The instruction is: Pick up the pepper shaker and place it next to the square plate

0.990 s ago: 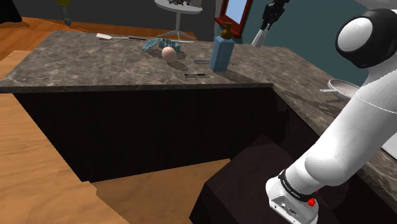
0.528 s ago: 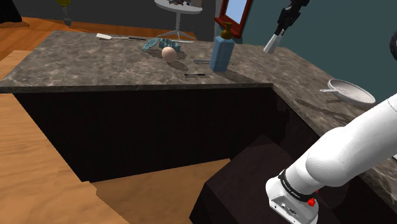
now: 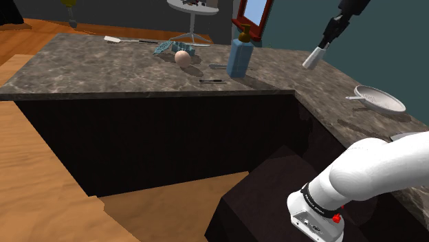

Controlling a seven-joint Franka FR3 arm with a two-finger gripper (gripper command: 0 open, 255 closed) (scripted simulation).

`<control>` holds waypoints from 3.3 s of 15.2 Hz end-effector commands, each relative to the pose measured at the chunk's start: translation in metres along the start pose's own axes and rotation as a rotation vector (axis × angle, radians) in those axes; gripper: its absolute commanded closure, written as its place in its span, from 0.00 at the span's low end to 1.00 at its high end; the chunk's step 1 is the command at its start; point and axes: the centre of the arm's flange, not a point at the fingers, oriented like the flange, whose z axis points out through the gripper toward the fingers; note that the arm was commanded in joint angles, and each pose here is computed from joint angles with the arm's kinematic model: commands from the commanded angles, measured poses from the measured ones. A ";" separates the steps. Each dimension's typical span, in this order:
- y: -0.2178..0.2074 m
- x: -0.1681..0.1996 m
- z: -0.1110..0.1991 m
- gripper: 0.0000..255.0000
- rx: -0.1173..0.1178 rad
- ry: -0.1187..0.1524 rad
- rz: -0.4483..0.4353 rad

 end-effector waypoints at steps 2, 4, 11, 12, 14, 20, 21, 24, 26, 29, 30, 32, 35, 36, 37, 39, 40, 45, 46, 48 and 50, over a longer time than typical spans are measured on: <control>-0.003 -0.039 -0.003 1.00 0.000 -0.001 -0.001; -0.005 -0.065 -0.005 1.00 0.000 -0.001 -0.001; -0.014 -0.157 -0.013 1.00 0.000 -0.001 -0.001; -0.016 -0.170 -0.015 1.00 0.000 -0.001 -0.001; -0.018 -0.196 -0.017 1.00 0.000 -0.001 -0.001; -0.026 -0.275 -0.024 1.00 0.000 -0.001 -0.001; -0.027 -0.288 -0.025 1.00 0.000 -0.001 -0.001; -0.031 -0.327 -0.028 1.00 0.000 -0.001 -0.001; -0.034 -0.353 -0.031 1.00 0.000 -0.001 -0.001; -0.038 -0.393 -0.034 1.00 0.000 -0.001 -0.001; -0.039 -0.406 -0.035 1.00 0.000 -0.001 -0.001; -0.041 -0.432 -0.037 1.00 0.000 -0.001 -0.001; -0.045 -0.471 -0.041 1.00 0.000 -0.001 -0.001; -0.047 -0.484 -0.042 1.00 0.000 -0.001 -0.001; -0.048 -0.497 -0.043 1.00 0.000 -0.001 -0.001; -0.050 -0.523 -0.045 1.00 0.000 -0.001 -0.001; -0.052 -0.536 -0.047 1.00 0.000 -0.001 -0.001; -0.058 -0.602 -0.052 1.00 0.000 0.000 -0.001; -0.059 -0.615 -0.053 1.00 0.000 0.000 -0.001; -0.061 -0.637 -0.050 1.00 0.000 -0.001 -0.001; -0.060 -0.638 -0.039 1.00 0.000 -0.001 -0.001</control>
